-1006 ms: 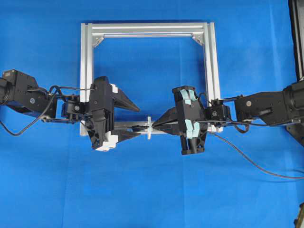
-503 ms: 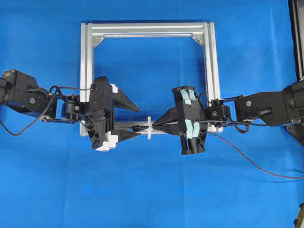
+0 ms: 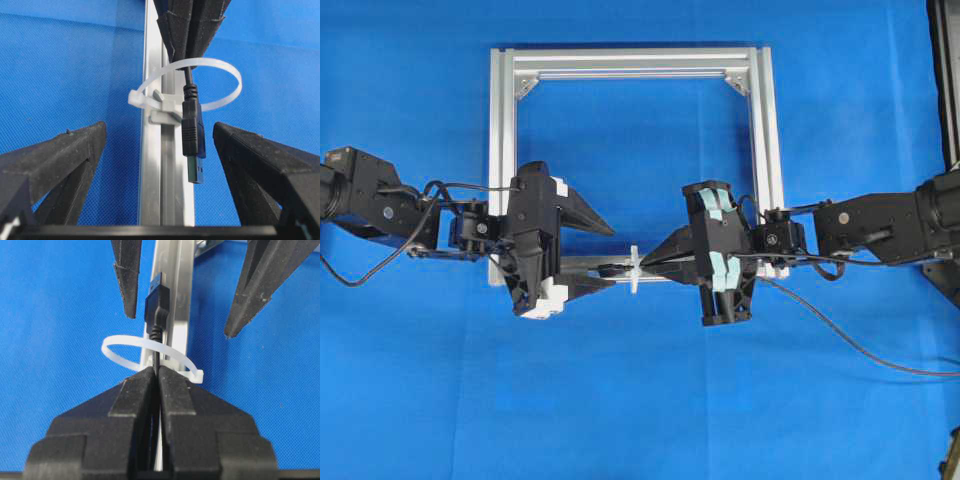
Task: Insert the wire through the string loop located in the center.
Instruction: 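Close the left gripper on the USB plug beyond the loop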
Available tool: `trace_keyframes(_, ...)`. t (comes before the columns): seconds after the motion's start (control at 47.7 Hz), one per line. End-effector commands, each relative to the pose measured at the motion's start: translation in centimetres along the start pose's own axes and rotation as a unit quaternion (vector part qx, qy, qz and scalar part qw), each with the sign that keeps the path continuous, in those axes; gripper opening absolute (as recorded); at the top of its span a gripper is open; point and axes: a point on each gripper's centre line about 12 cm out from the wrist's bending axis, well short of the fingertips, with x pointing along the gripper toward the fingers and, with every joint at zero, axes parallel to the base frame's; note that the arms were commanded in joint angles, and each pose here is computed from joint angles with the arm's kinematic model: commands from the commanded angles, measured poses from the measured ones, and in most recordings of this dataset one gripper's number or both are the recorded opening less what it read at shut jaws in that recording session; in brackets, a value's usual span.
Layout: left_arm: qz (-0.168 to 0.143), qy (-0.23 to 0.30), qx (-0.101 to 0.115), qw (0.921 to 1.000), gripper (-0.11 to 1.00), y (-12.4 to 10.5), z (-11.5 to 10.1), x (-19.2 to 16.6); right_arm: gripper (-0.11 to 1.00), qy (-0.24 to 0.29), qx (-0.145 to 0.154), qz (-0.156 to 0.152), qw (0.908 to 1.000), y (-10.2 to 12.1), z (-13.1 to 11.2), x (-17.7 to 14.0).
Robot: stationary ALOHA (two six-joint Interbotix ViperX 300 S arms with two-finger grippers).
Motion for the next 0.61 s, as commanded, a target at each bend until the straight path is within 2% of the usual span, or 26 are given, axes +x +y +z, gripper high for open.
trace_keyframes(0.0, -0.006, -0.016, 0.001, 0.9998, 0.91, -0.44, 1.06, 0.01, -0.03, -0.016, -0.002, 0.002, 0.9999, 0.17, 1.02, -0.06)
trace_keyframes(0.084, -0.007, -0.014, 0.002, 0.9999, 0.89, -0.56, 1.02, 0.07, -0.03, -0.015, -0.001, 0.002, 0.9999, 0.16, 1.00, -0.06)
trace_keyframes(0.147, -0.007, -0.011, 0.001, 0.9999, 0.79, -0.56, 0.97, 0.03, -0.03, -0.016, -0.002, 0.002, 0.9999, 0.17, 1.02, -0.06)
trace_keyframes(0.335, -0.007, -0.014, 0.000, 0.9999, 0.24, -0.57, 1.12, 0.07, -0.03, -0.015, -0.002, 0.002, 0.9999, 0.16, 0.96, -0.07)
trace_keyframes(0.398, -0.008, -0.015, 0.001, 0.9999, 0.10, -0.59, 1.17, 0.09, -0.03, -0.014, -0.002, 0.002, 0.9999, 0.16, 0.94, -0.07)
trace_keyframes(0.587, -0.008, -0.014, 0.001, 0.9999, 0.08, -0.59, 1.16, 0.10, -0.03, -0.014, -0.005, 0.003, 0.9999, 0.17, 0.92, -0.07)
